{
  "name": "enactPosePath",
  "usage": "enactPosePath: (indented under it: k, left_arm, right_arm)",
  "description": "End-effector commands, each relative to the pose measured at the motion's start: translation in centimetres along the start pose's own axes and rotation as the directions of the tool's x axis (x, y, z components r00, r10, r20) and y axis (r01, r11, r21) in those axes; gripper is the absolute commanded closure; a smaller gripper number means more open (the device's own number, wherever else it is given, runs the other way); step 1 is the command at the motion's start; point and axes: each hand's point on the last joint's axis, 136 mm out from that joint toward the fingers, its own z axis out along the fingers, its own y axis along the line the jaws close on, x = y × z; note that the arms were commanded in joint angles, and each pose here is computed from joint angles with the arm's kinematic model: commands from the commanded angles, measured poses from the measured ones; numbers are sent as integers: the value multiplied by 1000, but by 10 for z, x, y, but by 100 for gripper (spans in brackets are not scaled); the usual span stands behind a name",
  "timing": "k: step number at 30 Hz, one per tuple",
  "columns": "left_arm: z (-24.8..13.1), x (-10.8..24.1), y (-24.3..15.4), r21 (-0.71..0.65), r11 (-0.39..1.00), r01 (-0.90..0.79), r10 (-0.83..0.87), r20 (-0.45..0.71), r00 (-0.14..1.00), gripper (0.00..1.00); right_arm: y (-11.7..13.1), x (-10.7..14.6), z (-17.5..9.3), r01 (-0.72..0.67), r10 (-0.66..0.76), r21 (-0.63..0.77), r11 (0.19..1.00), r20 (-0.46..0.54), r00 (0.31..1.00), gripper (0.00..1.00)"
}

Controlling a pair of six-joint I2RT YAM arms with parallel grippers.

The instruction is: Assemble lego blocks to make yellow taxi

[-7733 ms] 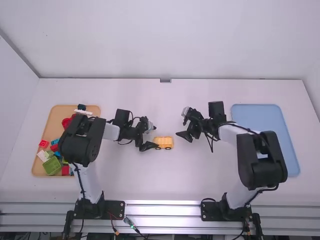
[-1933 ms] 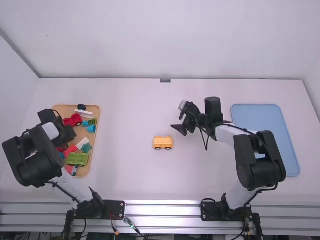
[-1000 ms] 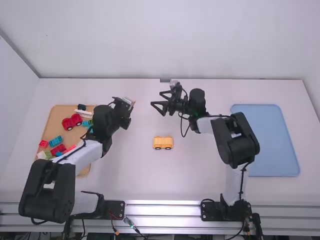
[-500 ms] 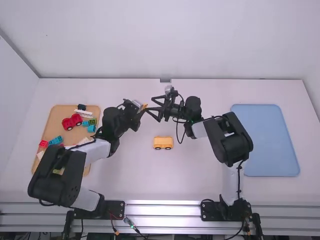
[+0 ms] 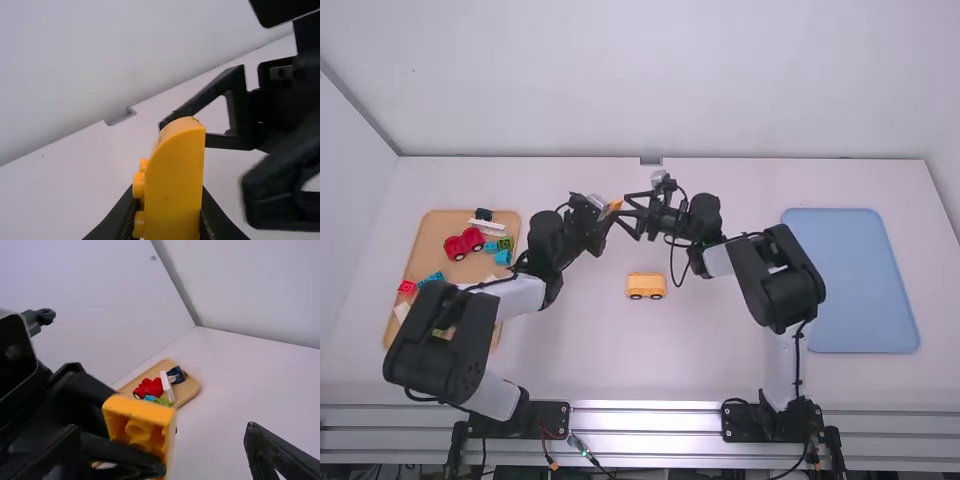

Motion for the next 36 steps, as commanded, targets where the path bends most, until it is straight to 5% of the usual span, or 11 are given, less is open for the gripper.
enactPosePath:
  k: [1,11,18,22,23,24,30,36]
  left_arm:
    - [3,-4,-13,36,999,-6,6,8,1000,98]
    - [6,-3,-15,9,1000,-20,20,-2,1000,98]
    - [6,-2,-11,-14,1000,-17,17,-7,1000,89]
    - [6,-2,-11,-14,1000,-18,18,-5,1000,55]
    - [6,-2,-11,-13,1000,-17,17,-5,1000,38]
    - [6,-2,-11,-14,1000,-4,4,-5,1000,2]
    - [3,-1,-20,89,992,95,-93,-21,995,1]
    - [-30,-31,-25,480,870,112,-115,-24,993,1]
  right_arm:
    - [1,4,5,-15,15,10,1000,3,1000,16]
    - [0,4,4,-49,48,17,999,6,999,40]
    - [5,8,8,-53,53,7,999,-5,999,72]
    - [5,8,8,-53,53,7,999,-4,999,75]
    - [4,7,7,-52,52,9,999,-2,999,75]
    - [2,6,5,-36,36,11,999,-2,999,75]
    - [5,3,-4,46,-47,-56,997,-28,998,78]
    - [24,-16,-26,128,-161,-286,950,-92,983,79]
